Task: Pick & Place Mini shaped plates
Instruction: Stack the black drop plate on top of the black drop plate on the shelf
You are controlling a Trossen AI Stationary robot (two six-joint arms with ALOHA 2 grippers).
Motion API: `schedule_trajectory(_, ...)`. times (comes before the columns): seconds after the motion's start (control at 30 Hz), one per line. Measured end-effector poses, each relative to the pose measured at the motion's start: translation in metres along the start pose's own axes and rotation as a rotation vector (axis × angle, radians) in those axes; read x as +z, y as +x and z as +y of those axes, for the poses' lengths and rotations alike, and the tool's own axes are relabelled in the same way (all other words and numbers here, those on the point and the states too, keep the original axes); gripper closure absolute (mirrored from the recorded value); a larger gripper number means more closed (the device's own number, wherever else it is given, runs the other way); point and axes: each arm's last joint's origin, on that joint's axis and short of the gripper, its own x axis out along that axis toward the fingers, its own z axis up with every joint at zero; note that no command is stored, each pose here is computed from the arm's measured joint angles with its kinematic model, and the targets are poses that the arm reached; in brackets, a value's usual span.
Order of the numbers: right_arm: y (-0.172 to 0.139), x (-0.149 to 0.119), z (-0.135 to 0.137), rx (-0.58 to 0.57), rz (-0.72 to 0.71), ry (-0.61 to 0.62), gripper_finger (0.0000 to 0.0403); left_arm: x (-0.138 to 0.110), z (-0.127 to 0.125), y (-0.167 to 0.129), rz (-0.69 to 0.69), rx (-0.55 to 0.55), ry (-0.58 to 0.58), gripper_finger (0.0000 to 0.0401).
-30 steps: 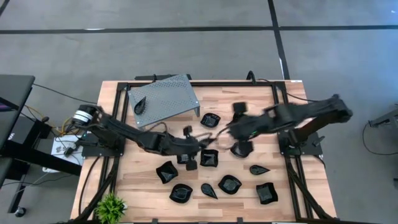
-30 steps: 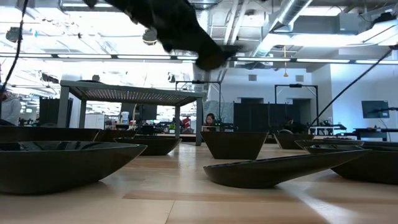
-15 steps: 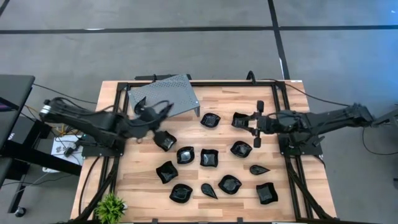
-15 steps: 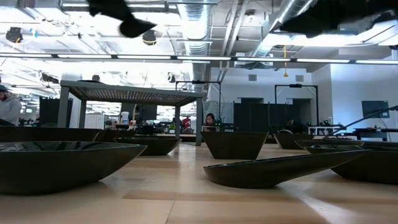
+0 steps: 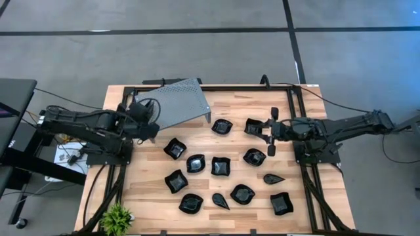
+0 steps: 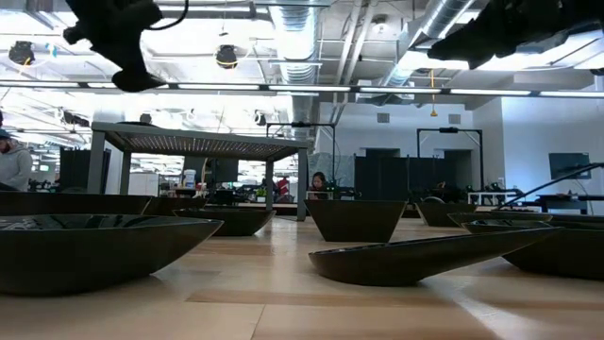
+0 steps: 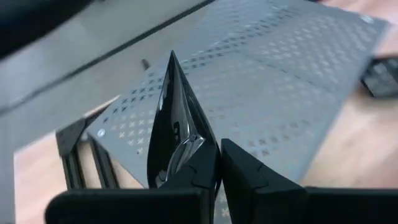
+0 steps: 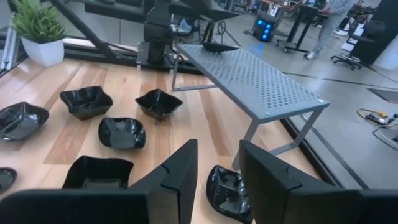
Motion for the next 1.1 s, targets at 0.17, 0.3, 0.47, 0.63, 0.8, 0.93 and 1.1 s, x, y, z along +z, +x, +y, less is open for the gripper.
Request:
schedule_trajectory(0.17, 0.002, -0.001, 0.001, 0.003, 0.011, -0.004, 0.0290, 0.002, -0.004, 0.011, 0.071, 0.030, -0.035, 0.0383)
schedule_trajectory(0.3, 0.002, 0.000, 0.001, 0.002, 0.006, -0.003, 0.0290, 0.002, -0.011, 0.022, 0.117, 0.072, -0.020, 0.0382)
schedule_trajectory(0.47, 0.002, 0.001, 0.001, 0.001, -0.006, 0.001, 0.0290, 0.004, -0.015, 0.035, 0.151, 0.140, -0.005, 0.0383)
schedule_trajectory(0.63, 0.002, 0.002, 0.001, -0.001, -0.015, 0.005, 0.0290, 0.006, -0.012, 0.042, 0.170, 0.181, -0.020, 0.0382)
schedule_trajectory(0.8, 0.002, 0.002, 0.001, -0.001, -0.019, 0.006, 0.0290, 0.006, -0.013, 0.044, 0.179, 0.183, -0.025, 0.0382)
schedule_trajectory(0.93, 0.002, 0.002, 0.001, -0.001, -0.019, 0.006, 0.0290, 0.005, -0.017, 0.048, 0.189, 0.194, -0.012, 0.0382)
schedule_trajectory(1.1, 0.002, 0.002, 0.001, 0.000, -0.022, 0.006, 0.0290, -0.004, -0.017, 0.054, 0.207, 0.212, 0.013, 0.0380)
